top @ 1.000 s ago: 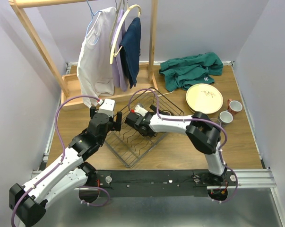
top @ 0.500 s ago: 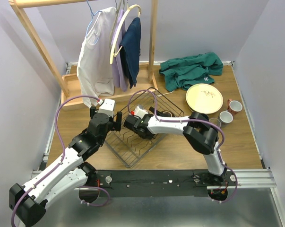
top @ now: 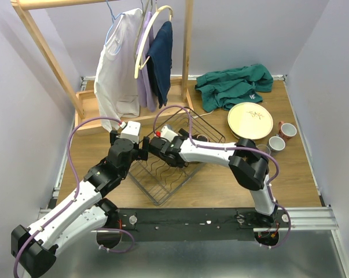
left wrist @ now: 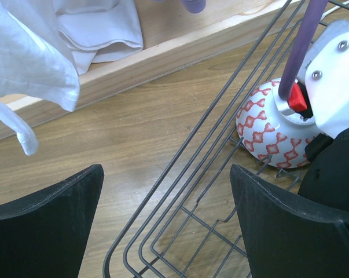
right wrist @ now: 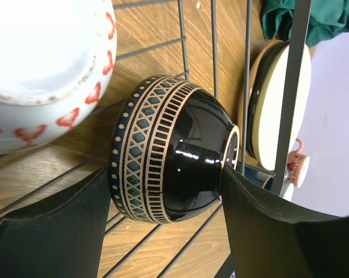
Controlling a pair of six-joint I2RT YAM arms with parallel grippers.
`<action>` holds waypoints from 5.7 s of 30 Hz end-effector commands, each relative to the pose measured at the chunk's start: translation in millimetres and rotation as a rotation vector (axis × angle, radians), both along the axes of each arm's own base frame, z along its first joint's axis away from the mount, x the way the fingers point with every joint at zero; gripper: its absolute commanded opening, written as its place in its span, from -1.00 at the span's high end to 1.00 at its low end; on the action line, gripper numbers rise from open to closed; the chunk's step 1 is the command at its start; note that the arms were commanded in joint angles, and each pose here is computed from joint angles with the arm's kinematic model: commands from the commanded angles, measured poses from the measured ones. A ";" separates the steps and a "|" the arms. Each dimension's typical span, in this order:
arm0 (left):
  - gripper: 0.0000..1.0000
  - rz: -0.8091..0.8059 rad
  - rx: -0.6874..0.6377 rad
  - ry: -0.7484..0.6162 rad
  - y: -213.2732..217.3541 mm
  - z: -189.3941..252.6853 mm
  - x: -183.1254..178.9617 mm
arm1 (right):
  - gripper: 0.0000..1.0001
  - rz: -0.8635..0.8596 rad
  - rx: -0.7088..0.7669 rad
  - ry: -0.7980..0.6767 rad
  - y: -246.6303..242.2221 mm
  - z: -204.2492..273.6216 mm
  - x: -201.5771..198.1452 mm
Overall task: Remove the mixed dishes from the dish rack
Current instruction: Pick up the bowl from the dish rack, then place the bowl at the center of the board.
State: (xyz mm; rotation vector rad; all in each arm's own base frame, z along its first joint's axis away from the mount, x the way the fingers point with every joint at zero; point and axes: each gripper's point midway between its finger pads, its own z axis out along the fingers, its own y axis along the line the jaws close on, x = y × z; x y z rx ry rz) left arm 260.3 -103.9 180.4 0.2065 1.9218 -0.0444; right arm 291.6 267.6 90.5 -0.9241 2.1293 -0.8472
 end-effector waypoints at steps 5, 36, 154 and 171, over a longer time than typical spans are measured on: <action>-0.98 0.028 -0.015 -0.041 4.4 12.3 3.4 | 0.06 -0.007 0.124 -0.016 13.4 27.9 -3.4; -0.98 -0.193 -0.305 -0.034 -51.3 25.1 -11.6 | 0.20 -0.116 1.167 0.156 7.2 130.6 6.8; 1.00 0.022 -0.062 0.175 -128.3 58.1 37.7 | 0.45 -0.175 1.089 0.157 4.0 117.9 17.1; -0.56 0.020 -0.069 0.166 -97.0 56.4 41.5 | 0.99 -0.370 1.032 0.190 -52.0 109.5 -2.6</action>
